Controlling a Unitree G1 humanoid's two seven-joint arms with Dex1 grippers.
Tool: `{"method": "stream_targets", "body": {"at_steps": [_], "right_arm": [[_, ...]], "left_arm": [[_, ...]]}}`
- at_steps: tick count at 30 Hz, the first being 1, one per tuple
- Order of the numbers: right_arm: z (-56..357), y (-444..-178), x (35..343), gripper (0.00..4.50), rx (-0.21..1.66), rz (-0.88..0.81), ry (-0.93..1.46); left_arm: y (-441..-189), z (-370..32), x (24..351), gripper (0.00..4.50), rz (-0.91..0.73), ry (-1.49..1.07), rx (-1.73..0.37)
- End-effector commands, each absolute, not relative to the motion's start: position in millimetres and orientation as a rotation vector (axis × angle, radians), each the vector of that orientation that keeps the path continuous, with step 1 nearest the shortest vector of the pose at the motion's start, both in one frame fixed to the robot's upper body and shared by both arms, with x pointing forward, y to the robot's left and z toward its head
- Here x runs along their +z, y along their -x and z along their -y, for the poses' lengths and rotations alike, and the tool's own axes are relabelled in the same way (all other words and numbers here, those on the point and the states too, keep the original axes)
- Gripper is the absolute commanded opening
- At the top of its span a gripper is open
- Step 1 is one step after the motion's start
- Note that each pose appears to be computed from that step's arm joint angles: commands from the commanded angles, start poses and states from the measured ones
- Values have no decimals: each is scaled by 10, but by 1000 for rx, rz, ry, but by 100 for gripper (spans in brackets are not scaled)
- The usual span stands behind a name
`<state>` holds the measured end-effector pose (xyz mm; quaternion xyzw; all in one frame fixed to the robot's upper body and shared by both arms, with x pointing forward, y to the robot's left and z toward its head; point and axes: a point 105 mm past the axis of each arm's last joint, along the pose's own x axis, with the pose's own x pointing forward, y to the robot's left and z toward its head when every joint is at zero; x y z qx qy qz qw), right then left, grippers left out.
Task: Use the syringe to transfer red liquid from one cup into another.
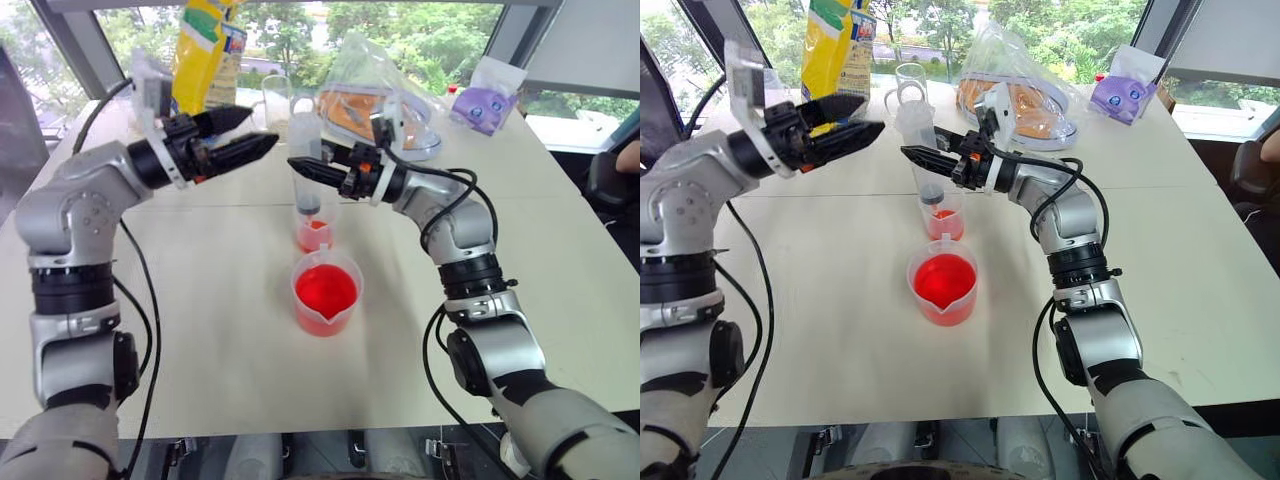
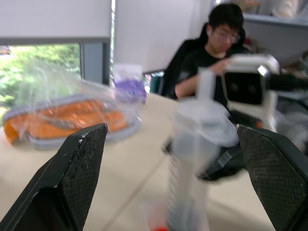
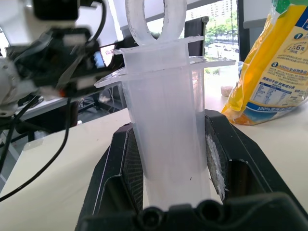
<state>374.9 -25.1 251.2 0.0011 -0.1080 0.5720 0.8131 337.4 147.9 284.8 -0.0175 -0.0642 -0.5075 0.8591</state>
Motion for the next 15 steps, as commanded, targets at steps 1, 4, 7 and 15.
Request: {"method": "stream_targets", "body": {"at_steps": [1,4,7,15], "right_arm": [[297,-3749,2788,143,1179,305,41],[402,-3818,3099,143,1096,284,-40],[553,-3886,3396,143,990,210,-104],[1225,-3915,3034,143,606,-390,-45]], "left_arm": [[-3188,-1489,2885,441,144,-14,-1113],[-3077,-1538,2782,441,96,-43,-1141],[-3006,-1567,2683,441,62,-86,-1159],[-2883,-1525,2558,441,56,-113,-1207]]}}
